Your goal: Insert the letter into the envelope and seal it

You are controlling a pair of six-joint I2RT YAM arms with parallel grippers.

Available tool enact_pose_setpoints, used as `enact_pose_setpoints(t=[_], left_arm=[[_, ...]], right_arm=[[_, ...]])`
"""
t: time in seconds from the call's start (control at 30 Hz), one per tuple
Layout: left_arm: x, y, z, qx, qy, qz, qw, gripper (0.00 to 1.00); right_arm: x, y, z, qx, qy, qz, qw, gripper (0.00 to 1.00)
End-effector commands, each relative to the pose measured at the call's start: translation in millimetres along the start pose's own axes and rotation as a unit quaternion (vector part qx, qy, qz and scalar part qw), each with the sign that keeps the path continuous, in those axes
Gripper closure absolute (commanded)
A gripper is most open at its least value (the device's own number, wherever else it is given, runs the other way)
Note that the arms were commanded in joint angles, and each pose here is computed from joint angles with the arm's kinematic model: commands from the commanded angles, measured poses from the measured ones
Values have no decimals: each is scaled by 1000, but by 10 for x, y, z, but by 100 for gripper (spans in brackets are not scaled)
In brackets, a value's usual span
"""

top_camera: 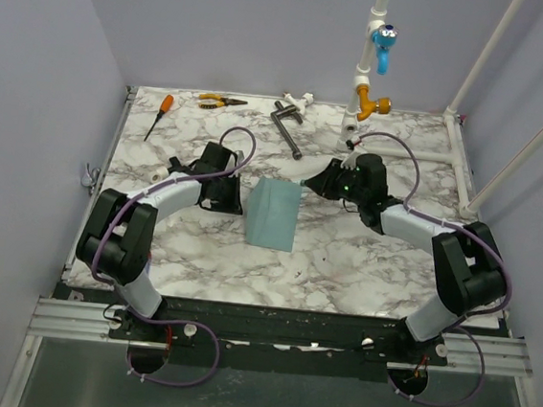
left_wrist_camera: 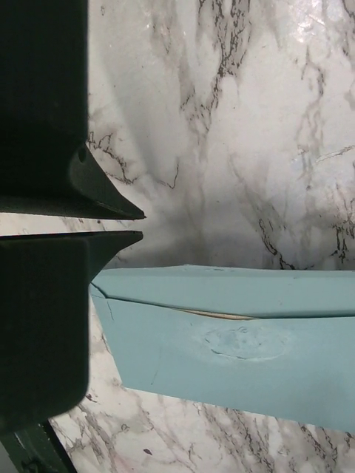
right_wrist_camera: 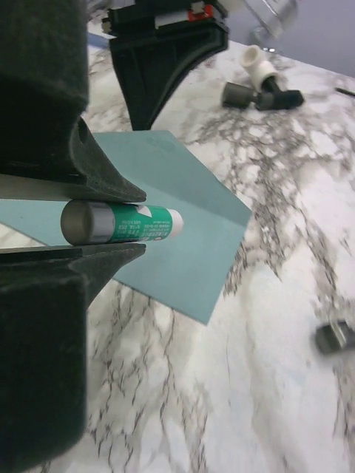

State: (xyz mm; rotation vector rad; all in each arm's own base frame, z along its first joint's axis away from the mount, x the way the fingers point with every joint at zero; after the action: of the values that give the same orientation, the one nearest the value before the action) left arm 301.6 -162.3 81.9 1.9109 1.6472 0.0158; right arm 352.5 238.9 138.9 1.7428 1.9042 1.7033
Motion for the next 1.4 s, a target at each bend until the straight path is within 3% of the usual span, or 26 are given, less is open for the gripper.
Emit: enact_pose_setpoints(t=[0.0,0.23,0.37,0.5,0.77,1.0,1.17,1.37], left_arm=[[-41,157,-3,-23,-3,10,1000,90],[-71,169,5,-27,-4,22,999,90],[-57,136,20,-23,-3,26,999,89],[-47,115,44,-18,-2,24,1000,89],[-64,108,43,-17,-7,23,1000,89],[-78,112,39,-17,-11,24,1000,89],[-135,155,44,-24,-12,53,998,89],[-336,143,28,-31,-29,100,994,89]], right_arm=[[-147,194,2,-79,-4,27,996,99],[-591,98,25,-120,-107,18,987,99],[-923,-70,32,-99,-194,17,976,91],[-969,-202,30,-87,-190,14,978,77],[-1100,-414,-42,-56,-229,43,971,42],[-1120,-539,-99,-25,-234,41,971,43],[-954,-522,-78,4,-185,19,983,45],[-714,-353,-129,14,-156,-48,987,47]])
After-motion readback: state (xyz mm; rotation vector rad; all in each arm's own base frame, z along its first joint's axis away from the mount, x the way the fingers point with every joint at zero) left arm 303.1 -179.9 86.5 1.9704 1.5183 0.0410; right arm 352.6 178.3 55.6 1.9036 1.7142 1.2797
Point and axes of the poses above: each gripper's point midway between its finger pads, its own z axis out along the fingers, its own x axis along the line the jaws close on, y = z × x, the point moved 4 cm from there along -z, back along the fingers, and after that the axes turned 4 degrees about z, right-handed, at the moved point
